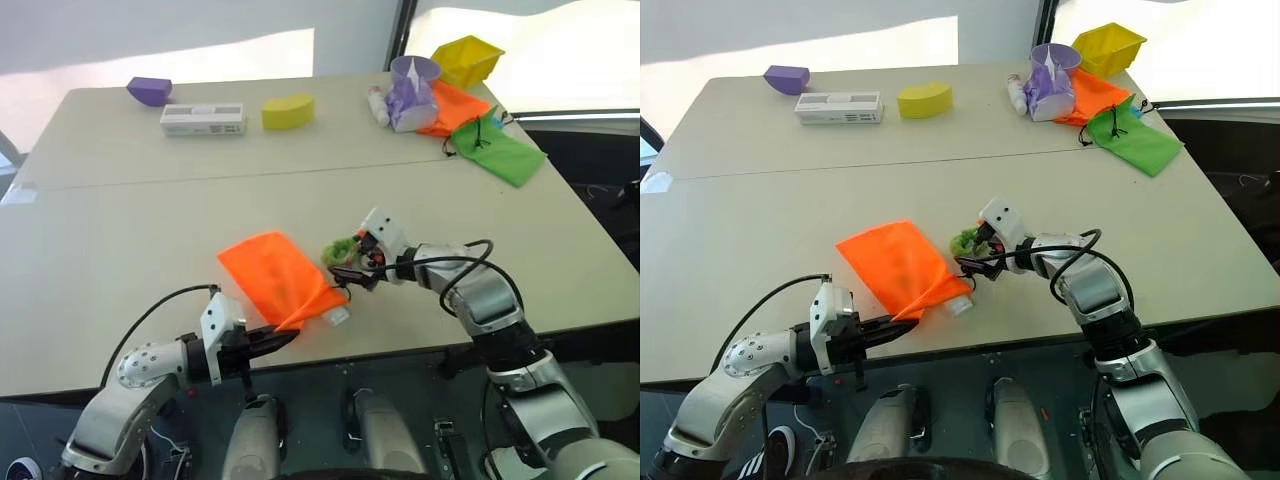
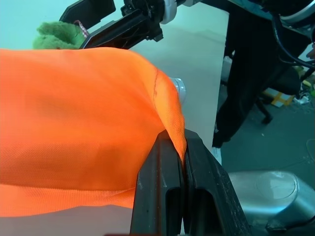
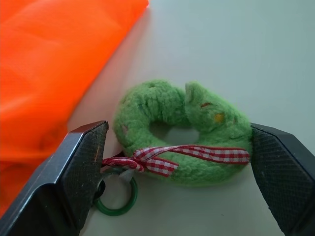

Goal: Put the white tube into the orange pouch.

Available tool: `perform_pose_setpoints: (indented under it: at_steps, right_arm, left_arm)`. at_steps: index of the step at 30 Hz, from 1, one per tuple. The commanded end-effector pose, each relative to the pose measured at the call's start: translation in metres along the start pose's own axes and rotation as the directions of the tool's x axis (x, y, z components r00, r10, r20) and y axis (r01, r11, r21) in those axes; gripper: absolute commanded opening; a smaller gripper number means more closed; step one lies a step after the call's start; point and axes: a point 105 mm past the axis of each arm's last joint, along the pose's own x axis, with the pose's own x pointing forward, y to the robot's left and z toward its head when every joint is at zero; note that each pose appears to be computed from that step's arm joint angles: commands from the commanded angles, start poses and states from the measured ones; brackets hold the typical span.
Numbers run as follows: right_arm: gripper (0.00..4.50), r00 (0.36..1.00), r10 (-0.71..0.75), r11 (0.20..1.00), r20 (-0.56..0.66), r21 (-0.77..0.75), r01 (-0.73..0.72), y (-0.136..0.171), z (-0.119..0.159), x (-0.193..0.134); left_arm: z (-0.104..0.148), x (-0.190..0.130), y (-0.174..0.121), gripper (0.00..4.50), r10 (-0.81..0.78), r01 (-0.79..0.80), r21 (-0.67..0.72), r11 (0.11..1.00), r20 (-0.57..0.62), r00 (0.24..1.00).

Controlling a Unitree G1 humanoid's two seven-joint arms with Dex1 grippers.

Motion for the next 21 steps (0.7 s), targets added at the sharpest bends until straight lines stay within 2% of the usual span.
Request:
perform_pose_setpoints:
  at_steps: [1, 2, 5, 12, 16, 21]
  right_arm:
    - [4.48, 1.0, -0.011, 0.999, 0.026, -0.029, 0.012, 0.001, 0.008, 0.002]
    - [4.48, 1.0, -0.009, 1.0, 0.03, -0.021, 0.009, 0.002, 0.009, 0.004]
    - [3.64, 1.0, -0.006, 1.0, 0.022, -0.027, 0.006, 0.004, 0.007, 0.006]
    - [0.03, 0.999, -0.046, 0.999, 0.028, 0.0, 0.046, -0.011, 0.007, -0.008]
    - [0.03, 1.0, -0.026, 0.999, -0.005, 0.039, 0.026, -0.018, 0.0, -0.033]
    - [0.03, 0.987, 0.121, 0.991, -0.101, -0.043, -0.126, 0.001, -0.009, -0.075]
  left_arm:
    - [0.004, 0.002, -0.003, 0.0, -0.014, 0.013, 0.02, 1.0, 0.019, 1.0]
    - [0.004, 0.002, -0.003, 0.0, -0.013, 0.013, 0.02, 1.0, 0.02, 1.0]
    - [0.004, 0.002, -0.003, 0.0, -0.014, 0.013, 0.019, 1.0, 0.019, 1.0]
    - [0.003, 0.002, -0.004, 0.0, -0.011, 0.01, 0.02, 1.0, 0.02, 1.0]
    - [0.005, 0.002, -0.001, 0.0, -0.003, 0.002, 0.021, 1.0, 0.031, 1.0]
    - [0.014, 0.001, 0.006, 0.0, 0.022, -0.024, 0.015, 1.0, 0.072, 0.997]
